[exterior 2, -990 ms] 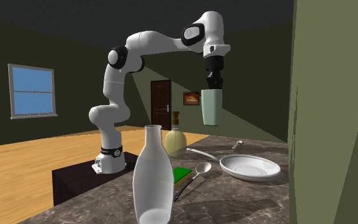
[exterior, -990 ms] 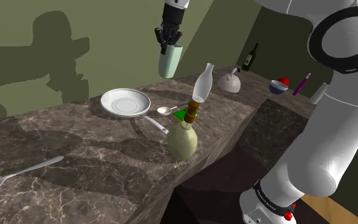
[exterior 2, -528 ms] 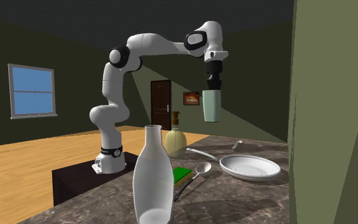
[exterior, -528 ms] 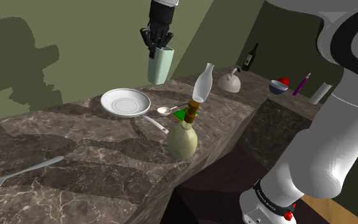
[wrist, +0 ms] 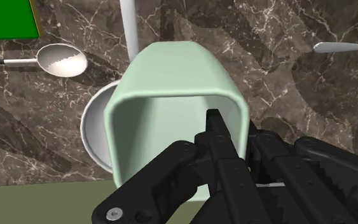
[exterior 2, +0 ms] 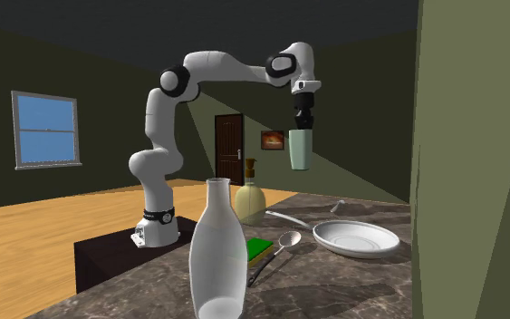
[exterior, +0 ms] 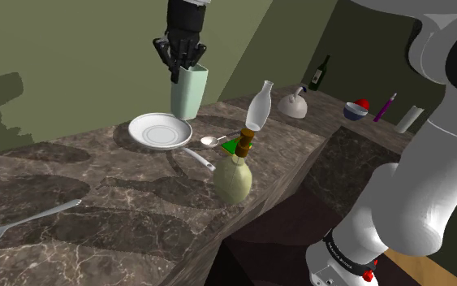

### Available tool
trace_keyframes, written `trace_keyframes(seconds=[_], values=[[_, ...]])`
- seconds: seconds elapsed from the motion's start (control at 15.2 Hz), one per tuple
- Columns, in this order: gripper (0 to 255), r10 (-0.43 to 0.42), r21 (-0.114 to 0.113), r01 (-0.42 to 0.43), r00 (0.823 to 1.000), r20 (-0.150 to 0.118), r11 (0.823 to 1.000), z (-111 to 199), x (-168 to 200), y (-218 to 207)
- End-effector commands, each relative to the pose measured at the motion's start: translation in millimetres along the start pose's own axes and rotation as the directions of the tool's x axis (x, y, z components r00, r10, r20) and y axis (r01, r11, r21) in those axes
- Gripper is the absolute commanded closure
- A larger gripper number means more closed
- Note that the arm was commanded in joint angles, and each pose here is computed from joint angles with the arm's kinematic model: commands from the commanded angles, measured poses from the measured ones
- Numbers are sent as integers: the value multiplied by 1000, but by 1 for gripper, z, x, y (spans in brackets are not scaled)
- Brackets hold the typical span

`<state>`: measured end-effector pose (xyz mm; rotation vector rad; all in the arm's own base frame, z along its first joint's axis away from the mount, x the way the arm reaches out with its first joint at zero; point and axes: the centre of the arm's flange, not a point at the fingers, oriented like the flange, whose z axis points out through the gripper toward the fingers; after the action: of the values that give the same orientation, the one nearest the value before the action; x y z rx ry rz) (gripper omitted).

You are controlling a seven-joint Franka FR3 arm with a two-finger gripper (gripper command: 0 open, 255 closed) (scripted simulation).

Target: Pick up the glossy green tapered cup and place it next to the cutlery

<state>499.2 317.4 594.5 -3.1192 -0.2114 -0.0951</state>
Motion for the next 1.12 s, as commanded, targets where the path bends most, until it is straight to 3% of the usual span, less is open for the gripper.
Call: trace_keyframes(seconds=[0.0, 1.06], values=[[255, 2, 0, -2, 1000, 0, 1000, -2, -11, -24], [255, 2, 0, -2, 1000, 0, 1000, -6, -99, -220]])
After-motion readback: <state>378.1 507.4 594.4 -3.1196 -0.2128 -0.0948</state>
